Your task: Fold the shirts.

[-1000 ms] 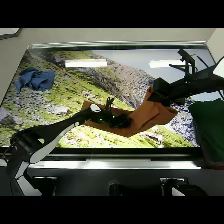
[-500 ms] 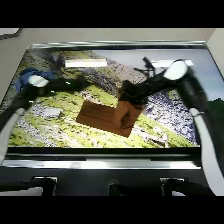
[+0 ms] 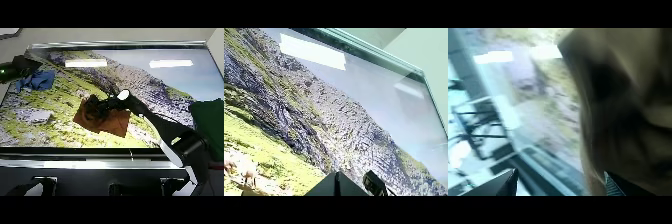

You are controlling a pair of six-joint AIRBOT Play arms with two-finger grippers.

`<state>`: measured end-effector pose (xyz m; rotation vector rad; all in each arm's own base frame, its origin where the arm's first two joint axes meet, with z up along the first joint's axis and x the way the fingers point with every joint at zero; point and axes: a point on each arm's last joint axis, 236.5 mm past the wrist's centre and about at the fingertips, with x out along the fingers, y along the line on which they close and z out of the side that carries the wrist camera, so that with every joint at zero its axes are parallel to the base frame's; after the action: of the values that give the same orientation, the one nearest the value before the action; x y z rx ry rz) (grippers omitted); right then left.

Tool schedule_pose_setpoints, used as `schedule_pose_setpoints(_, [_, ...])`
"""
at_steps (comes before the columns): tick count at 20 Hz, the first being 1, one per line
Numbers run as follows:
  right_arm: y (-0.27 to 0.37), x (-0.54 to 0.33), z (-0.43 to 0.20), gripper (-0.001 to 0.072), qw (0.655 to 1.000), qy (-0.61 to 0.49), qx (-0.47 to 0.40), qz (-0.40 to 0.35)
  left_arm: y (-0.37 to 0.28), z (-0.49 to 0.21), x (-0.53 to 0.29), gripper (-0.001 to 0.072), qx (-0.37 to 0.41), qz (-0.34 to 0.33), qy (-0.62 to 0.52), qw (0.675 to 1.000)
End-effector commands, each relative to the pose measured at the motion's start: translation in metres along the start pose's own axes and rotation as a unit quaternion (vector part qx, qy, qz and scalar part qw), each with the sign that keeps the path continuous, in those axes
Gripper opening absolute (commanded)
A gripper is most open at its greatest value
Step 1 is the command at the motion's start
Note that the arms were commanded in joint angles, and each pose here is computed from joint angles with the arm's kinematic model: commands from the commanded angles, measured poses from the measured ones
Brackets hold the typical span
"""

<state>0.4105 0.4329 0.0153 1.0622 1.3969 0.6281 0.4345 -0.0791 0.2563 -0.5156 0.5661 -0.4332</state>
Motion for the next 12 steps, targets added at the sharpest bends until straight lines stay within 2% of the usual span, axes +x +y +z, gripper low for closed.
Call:
schedule_pose_setpoints(1, [0.023,-0.022,0.031,0.0641,0.998,-0.036,-0.015,0.052,0.003,-0.008,-0.012,0.0039,0.019,0.018,0.014,1.000])
schedule_pose_setpoints(3, [0.022,-0.087,0.060,0.0634,0.996,-0.066,-0.065,0.020,0.008,-0.009,-0.012,0.0039,0.022,0.026,0.016,0.999])
schedule_pose_setpoints(4, [0.006,-0.121,0.069,0.0634,0.994,-0.072,-0.081,-0.024,0.009,-0.009,-0.012,0.0039,0.024,0.029,0.017,0.999])
schedule_pose_setpoints(6, [-0.074,-0.199,0.072,0.0619,0.976,-0.056,-0.067,-0.197,0.012,-0.010,-0.012,0.0039,0.028,0.035,0.018,0.999])
schedule_pose_setpoints(7, [-0.125,-0.240,0.066,0.0617,0.951,-0.036,-0.047,-0.303,0.012,-0.010,-0.012,0.0039,0.028,0.035,0.018,0.999])
schedule_pose_setpoints(8, [-0.161,-0.264,0.055,0.0616,0.930,-0.014,-0.023,-0.365,0.013,-0.010,-0.012,0.0040,0.028,0.036,0.019,0.999])
schedule_pose_setpoints(9, [-0.182,-0.264,0.041,0.0616,0.927,0.010,0.004,-0.374,0.012,-0.011,-0.012,0.0040,0.029,0.035,0.020,0.999])
schedule_pose_setpoints(12, [-0.197,-0.192,0.015,0.0615,0.962,0.038,0.032,-0.270,0.011,-0.011,-0.011,0.0040,0.029,0.034,0.020,0.999])
